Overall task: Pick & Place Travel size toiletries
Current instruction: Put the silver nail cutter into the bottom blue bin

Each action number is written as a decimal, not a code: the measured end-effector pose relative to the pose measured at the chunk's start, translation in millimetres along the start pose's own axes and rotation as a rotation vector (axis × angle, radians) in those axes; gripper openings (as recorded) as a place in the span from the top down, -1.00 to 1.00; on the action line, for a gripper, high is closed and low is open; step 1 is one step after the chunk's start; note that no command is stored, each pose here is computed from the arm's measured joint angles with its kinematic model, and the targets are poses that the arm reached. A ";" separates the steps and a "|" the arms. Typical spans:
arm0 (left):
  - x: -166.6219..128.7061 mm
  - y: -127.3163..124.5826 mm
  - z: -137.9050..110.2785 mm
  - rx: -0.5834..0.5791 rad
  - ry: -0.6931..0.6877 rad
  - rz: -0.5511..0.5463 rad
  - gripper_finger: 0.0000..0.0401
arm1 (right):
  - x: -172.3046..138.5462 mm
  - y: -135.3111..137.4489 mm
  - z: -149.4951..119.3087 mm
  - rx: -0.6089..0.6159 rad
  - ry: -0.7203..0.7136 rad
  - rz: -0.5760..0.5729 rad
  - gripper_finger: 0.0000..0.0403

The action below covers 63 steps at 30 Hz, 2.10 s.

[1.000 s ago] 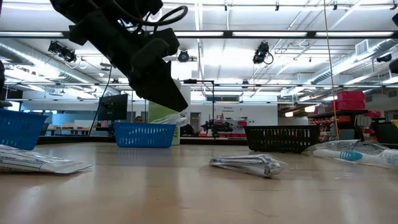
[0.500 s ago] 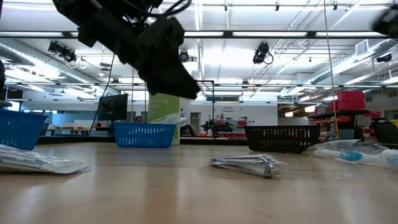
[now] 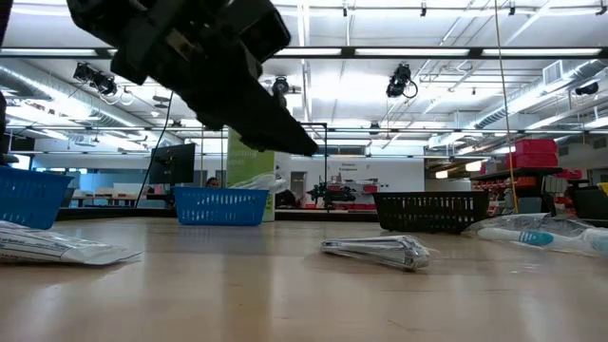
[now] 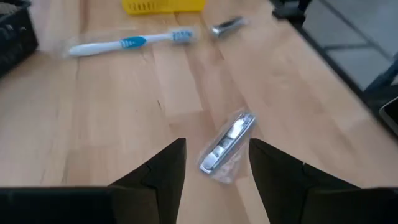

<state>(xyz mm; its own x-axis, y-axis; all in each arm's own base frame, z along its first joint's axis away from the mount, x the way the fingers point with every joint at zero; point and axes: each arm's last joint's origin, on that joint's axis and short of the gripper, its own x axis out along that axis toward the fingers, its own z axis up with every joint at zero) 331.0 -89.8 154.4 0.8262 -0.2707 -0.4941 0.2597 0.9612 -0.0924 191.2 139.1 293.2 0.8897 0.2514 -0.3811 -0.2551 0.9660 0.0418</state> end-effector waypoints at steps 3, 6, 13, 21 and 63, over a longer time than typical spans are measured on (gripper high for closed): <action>13.5 -4.6 1.5 0.057 0.012 -0.010 0.01 | 1.0 1.6 5.6 0.009 -0.094 0.018 0.37; 29.7 -6.9 4.4 0.120 0.015 -0.017 -0.06 | 0.1 2.7 12.7 0.039 -0.174 0.033 0.38; 74.2 -7.7 0.7 0.159 0.061 -0.104 -0.13 | 1.5 -3.0 15.8 0.023 -0.201 -0.008 0.38; 91.8 -9.1 -12.5 0.184 0.198 -0.108 0.00 | 6.4 -14.9 13.9 0.041 -0.189 -0.185 0.38; -187.9 -37.1 -53.2 -0.930 0.509 0.638 0.68 | 92.5 -164.8 -52.3 0.204 0.218 -0.772 -0.21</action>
<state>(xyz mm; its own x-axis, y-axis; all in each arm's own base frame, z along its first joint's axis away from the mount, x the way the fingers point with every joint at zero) 139.5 -71.8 204.7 0.3324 0.1110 -0.9366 -0.7439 0.6413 -0.1880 295.8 0.1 202.7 0.6874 -0.4846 -0.5409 0.4903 0.8591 -0.1466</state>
